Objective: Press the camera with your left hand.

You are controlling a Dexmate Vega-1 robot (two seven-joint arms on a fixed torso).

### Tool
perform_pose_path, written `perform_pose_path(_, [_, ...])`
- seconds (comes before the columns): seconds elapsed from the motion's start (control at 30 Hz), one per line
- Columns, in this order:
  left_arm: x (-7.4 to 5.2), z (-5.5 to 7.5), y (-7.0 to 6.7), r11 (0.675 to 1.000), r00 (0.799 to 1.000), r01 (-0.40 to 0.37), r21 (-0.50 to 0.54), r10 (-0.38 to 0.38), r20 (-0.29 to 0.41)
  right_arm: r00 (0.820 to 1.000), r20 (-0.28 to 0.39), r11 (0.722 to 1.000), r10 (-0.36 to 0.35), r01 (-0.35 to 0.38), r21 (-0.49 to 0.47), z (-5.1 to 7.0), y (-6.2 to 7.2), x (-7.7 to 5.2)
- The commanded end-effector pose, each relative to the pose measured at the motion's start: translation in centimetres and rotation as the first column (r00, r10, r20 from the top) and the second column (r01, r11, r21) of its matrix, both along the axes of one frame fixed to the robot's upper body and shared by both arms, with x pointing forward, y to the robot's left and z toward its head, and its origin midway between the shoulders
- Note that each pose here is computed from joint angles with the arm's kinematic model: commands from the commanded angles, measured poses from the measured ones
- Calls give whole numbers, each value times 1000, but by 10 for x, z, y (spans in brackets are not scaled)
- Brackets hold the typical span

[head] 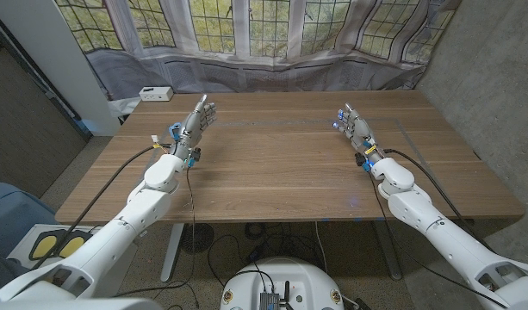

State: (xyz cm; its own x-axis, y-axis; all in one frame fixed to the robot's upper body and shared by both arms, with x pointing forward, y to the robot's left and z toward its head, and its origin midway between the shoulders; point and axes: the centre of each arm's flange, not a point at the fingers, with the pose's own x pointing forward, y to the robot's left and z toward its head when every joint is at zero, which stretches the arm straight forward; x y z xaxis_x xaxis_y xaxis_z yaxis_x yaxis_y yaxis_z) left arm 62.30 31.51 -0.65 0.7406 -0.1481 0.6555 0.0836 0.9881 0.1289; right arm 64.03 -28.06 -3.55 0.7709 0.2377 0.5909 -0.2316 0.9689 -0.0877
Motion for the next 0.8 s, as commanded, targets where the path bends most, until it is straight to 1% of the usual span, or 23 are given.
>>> perform_pose_path(0.03, [-3,4,13,999,998,-45,18,44,50,1000,14,1000,2,-2,14,-1,5,-6])
perform_pose_path(0.17, [-3,5,18,998,995,-67,17,65,73,1000,18,1000,-5,5,14,-1,6,-8])
perform_pose_path(0.53, [-3,9,27,988,984,-151,36,147,99,1000,10,999,-26,25,34,-5,4,-11])
perform_pose_path(0.6, [-2,10,29,988,985,-148,36,144,98,1000,5,999,-27,27,38,-6,4,-11])
perform_pose_path(0.8, [4,13,32,995,990,-95,17,92,103,1000,12,999,-25,24,39,-7,5,-13])
